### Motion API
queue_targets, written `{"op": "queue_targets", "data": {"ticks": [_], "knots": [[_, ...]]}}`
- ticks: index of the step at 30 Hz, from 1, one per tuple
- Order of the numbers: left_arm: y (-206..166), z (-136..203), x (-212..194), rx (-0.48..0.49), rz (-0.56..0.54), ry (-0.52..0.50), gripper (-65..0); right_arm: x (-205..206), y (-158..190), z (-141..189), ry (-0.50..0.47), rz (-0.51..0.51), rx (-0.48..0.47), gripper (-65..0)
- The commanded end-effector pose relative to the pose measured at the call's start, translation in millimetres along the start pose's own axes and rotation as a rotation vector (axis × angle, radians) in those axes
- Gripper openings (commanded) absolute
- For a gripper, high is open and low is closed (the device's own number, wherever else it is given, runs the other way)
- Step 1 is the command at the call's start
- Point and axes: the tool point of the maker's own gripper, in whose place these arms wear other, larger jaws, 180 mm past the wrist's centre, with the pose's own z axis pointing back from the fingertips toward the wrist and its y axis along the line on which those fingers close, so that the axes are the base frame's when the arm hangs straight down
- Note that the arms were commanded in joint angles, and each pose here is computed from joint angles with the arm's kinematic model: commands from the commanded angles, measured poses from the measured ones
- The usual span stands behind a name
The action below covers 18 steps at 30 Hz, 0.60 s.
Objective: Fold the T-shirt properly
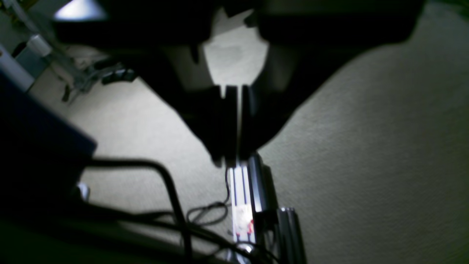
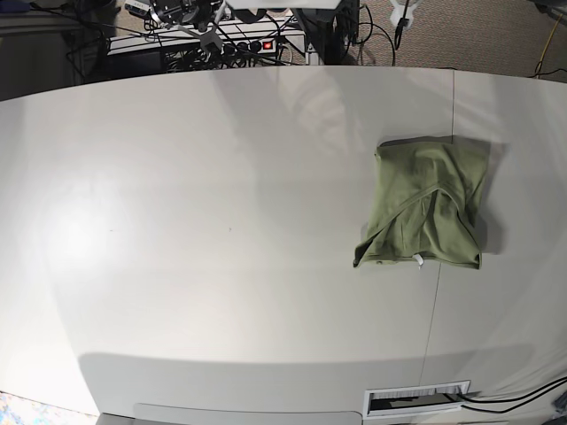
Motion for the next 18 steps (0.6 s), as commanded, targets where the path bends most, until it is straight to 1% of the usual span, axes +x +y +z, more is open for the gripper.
{"op": "queue_targets", "data": {"ticks": [1, 4, 6, 9, 11, 15, 18], "knots": [[-1, 0, -6, 0.01, 0.011, 0.005, -65.0, -4, -8, 0, 0.011, -0.014, -0.036, -65.0], [-5, -5, -7, 0.059, 0.041, 0.003, -65.0, -11, -17, -3, 0.035, -0.065, -0.115, -65.0], [-11, -8, -8, 0.066, 0.034, 0.006, -65.0, -11, -20, -4, 0.037, -0.095, -0.147, -65.0], [-27, -13, -9, 0.048, 0.011, 0.012, -65.0, -13, -16, -6, 0.07, -0.097, -0.182, -65.0], [-35, -15, -9, 0.038, 0.001, 0.013, -65.0, -12, -6, -9, 0.089, -0.082, -0.198, -65.0], [-42, -18, -6, 0.033, -0.001, -0.006, -65.0, -2, 29, -17, 0.086, -0.044, -0.147, -65.0], [-34, -17, -6, 0.072, 0.004, -0.005, -65.0, 2, 43, -20, 0.08, -0.028, -0.122, -65.0]]}}
